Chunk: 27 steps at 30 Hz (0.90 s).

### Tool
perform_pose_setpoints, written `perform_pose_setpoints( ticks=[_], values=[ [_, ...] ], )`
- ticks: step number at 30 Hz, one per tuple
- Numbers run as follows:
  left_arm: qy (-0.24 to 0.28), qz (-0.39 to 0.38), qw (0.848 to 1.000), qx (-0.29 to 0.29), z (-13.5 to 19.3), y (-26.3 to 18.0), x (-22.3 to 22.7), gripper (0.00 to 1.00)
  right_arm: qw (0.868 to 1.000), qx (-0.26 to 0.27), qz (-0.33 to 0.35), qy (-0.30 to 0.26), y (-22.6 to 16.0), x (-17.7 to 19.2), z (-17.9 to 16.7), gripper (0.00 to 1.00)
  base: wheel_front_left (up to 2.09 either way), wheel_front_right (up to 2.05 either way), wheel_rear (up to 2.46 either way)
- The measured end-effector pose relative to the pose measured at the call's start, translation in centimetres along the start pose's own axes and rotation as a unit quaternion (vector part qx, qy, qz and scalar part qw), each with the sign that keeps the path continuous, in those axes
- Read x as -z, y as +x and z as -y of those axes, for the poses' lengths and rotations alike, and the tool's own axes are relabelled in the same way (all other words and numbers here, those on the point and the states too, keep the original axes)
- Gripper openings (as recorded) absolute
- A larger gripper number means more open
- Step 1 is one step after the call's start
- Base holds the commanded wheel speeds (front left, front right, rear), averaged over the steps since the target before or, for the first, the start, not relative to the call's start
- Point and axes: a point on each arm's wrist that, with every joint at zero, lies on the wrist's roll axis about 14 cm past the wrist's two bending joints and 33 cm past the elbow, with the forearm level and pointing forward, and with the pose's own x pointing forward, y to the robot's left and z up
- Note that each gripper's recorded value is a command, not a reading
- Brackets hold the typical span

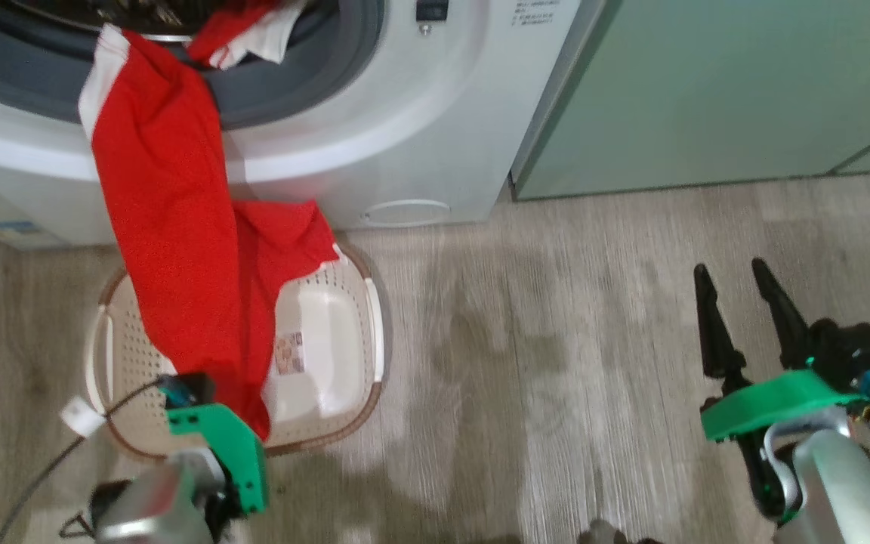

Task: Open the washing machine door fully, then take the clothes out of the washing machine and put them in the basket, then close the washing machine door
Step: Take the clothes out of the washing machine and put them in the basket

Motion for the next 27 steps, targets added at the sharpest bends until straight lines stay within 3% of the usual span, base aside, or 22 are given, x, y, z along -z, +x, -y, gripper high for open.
perform_pose_setpoints(
  ticks=[8,14,15,16,17,18,19,27],
  values=[
    [-0.013,0.082,0.996,-0.040,-2.0,2.2,-6.0,0.00,1.000,0.006,-0.007,-0.011,2.8,0.7,1.0,1.00,0.00,0.00,0.00],
    [-0.013,0.087,0.995,-0.049,-2.3,3.5,-6.3,0.00,1.000,0.015,-0.023,-0.014,3.0,1.9,1.7,1.00,0.00,0.00,0.00],
    [-0.013,0.093,0.994,-0.051,-2.3,3.5,-6.5,0.07,1.000,0.016,-0.022,-0.014,3.0,1.9,1.8,1.00,0.00,0.00,0.00],
    [-0.012,0.096,0.994,-0.051,-2.2,3.4,-6.6,0.32,1.000,0.017,-0.021,-0.014,3.0,1.8,1.8,1.00,0.00,0.00,0.00],
    [-0.013,0.102,0.993,-0.050,-2.2,3.2,-6.9,0.48,1.000,0.017,-0.019,-0.014,2.9,1.6,1.8,1.00,0.00,0.00,0.00],
    [-0.014,0.109,0.993,-0.050,-2.2,3.0,-7.1,0.89,1.000,0.017,-0.016,-0.014,2.9,1.4,1.8,1.00,0.00,0.00,0.00],
    [-0.014,0.109,0.993,-0.050,-2.2,3.0,-7.1,1.00,1.000,0.017,-0.016,-0.014,2.9,1.4,1.8,1.00,0.00,0.00,0.00],
    [-0.012,0.154,0.987,-0.038,-1.5,0.5,-7.0,1.00,1.000,0.006,0.010,-0.015,2.1,-0.7,0.9,1.00,0.00,0.00,0.00]
  ],
)
